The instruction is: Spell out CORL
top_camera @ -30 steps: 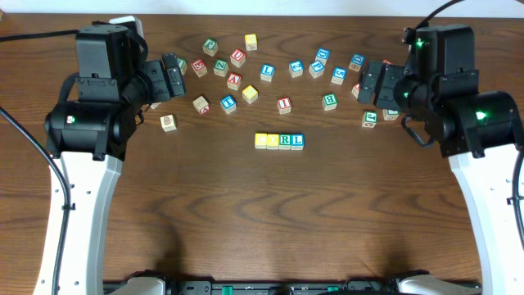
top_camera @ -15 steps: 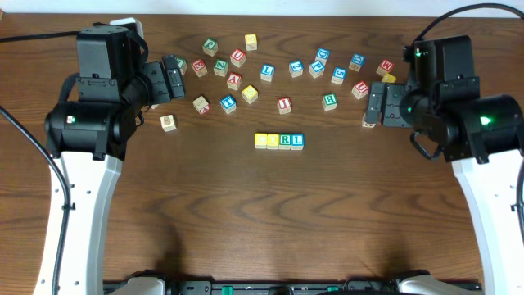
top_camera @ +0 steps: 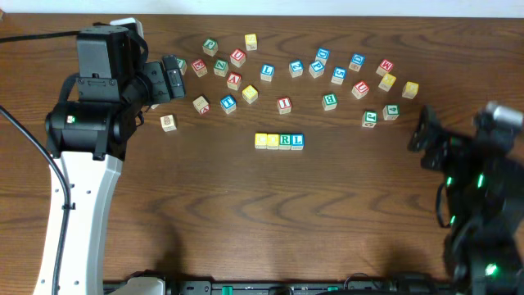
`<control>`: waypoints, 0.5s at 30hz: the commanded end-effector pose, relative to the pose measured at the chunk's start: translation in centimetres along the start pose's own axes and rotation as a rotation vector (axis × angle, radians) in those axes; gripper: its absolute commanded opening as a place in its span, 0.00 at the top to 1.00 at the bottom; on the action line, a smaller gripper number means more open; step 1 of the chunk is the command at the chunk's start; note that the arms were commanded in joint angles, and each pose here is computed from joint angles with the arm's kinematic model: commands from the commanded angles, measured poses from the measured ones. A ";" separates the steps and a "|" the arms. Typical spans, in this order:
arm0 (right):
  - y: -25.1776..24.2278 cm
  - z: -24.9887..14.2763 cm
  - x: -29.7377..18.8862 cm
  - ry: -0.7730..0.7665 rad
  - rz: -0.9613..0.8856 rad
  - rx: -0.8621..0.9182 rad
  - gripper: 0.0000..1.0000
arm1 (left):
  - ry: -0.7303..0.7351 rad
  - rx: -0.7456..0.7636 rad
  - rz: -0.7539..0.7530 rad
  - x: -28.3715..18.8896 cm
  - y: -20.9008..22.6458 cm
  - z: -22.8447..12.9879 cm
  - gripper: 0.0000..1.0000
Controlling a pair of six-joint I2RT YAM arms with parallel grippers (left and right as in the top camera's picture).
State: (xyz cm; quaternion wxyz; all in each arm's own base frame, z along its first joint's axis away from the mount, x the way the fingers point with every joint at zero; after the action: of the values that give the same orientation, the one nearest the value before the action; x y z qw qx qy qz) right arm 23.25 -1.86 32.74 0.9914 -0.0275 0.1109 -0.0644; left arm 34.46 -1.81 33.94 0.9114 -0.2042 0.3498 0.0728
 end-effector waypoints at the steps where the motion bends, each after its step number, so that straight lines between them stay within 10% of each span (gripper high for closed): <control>1: -0.1 -4.2 -0.9 -0.055 -0.004 -0.007 0.01 | -0.012 0.008 0.011 -0.1 0.1 0.3 0.02; 15: 1.5 -16.5 -0.2 -0.163 0.066 0.006 0.01 | -0.012 0.008 0.011 -0.1 0.1 0.3 0.02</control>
State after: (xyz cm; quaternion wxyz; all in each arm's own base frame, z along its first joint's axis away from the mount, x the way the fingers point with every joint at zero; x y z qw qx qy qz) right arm 19.53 -1.09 17.38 0.9986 -0.0237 0.0324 -0.0358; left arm 34.47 -1.81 33.92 0.9112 -0.2042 0.3502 0.0729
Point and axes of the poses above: each gripper's point midway between its finger pads, its own x axis out along the fingers, its own y axis along the line the jaws close on, z = x × y, the point moved 5 cm from there along -x, back along the fingers, and after that the axes turned 15 degrees about -x, right-handed, at the moved point
